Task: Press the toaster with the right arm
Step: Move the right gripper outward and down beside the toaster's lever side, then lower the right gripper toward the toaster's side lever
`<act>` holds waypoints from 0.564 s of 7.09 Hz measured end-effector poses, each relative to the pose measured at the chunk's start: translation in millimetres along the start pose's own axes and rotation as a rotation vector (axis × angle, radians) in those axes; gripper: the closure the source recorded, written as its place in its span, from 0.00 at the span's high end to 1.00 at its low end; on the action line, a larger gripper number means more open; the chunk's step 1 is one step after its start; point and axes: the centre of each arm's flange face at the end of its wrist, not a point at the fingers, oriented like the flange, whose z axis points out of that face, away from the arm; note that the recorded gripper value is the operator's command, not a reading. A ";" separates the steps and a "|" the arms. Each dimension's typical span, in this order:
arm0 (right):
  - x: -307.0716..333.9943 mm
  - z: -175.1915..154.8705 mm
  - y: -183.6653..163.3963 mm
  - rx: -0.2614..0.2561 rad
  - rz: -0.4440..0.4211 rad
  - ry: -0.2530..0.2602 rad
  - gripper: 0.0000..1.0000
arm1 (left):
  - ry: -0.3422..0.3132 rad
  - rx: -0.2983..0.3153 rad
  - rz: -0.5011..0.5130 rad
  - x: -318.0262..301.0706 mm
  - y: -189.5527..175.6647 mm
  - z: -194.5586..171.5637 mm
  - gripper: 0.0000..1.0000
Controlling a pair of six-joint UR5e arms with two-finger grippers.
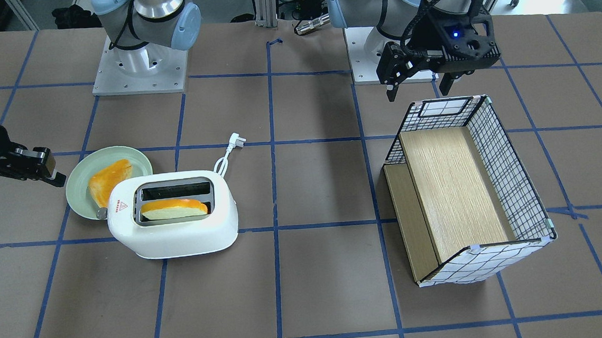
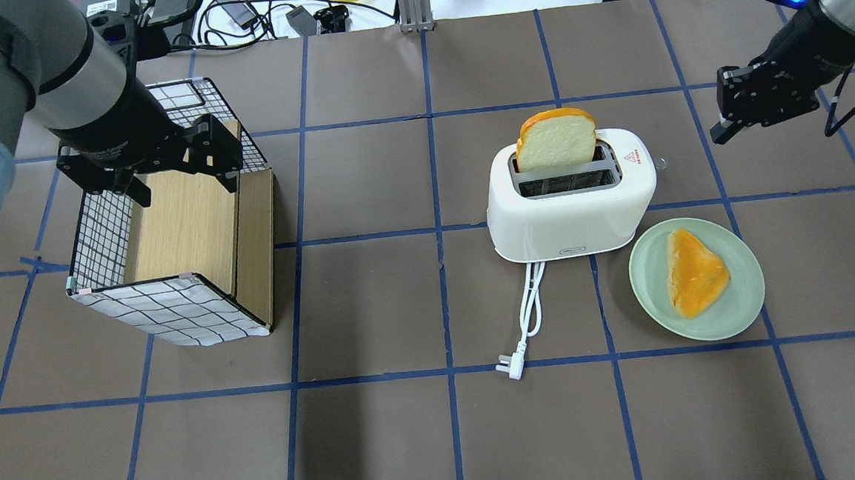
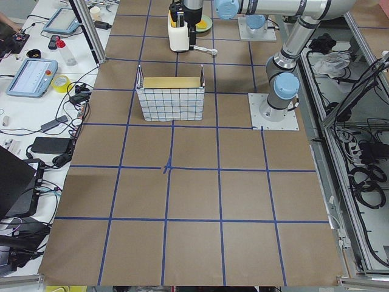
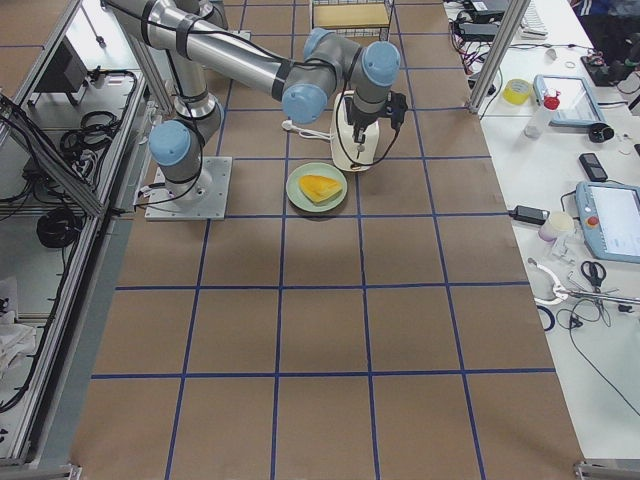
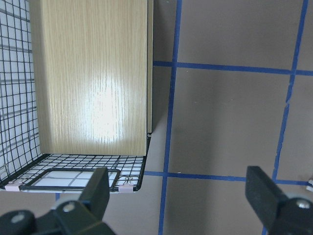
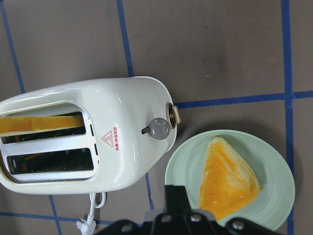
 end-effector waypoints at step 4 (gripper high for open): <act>11.6 43.0 -6.0 0.010 -0.007 -0.118 0.00 | 0.000 0.000 0.000 0.0 0.0 0.0 1.00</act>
